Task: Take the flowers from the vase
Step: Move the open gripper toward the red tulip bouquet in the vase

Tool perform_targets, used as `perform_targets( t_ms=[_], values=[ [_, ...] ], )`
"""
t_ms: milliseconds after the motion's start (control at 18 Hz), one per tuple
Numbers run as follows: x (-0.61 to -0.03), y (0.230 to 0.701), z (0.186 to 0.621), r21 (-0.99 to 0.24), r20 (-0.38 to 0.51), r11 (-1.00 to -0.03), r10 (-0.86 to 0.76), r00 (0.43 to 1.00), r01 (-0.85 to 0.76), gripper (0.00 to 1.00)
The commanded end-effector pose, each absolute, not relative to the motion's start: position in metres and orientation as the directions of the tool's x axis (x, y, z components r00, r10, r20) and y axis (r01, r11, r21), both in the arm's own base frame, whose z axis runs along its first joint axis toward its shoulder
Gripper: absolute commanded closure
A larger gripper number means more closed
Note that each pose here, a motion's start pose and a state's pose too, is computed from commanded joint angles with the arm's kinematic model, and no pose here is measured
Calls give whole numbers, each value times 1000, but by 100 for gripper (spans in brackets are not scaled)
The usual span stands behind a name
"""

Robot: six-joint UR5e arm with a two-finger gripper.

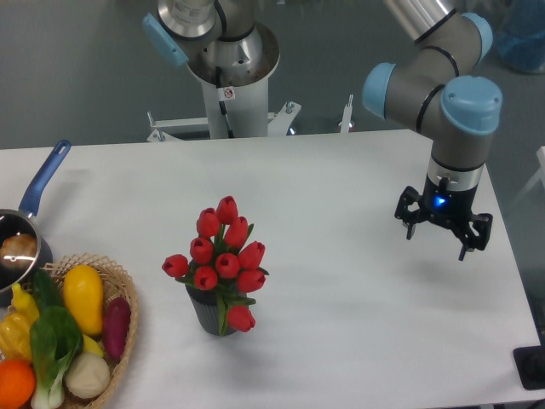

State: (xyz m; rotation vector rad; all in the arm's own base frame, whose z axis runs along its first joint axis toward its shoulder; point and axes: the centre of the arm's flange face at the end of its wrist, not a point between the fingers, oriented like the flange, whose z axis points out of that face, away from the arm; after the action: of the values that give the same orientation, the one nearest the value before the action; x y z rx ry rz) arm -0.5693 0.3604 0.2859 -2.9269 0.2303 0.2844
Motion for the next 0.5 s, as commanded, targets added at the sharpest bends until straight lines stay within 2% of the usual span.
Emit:
perform_targets(
  t_ms=[278, 500],
  values=[
    [-572, 364, 271, -171, -191, -967, -157, 969, -191, 0],
    [-536, 367, 239, -209, -118, -957, -178, 977, -199, 0]
  ],
)
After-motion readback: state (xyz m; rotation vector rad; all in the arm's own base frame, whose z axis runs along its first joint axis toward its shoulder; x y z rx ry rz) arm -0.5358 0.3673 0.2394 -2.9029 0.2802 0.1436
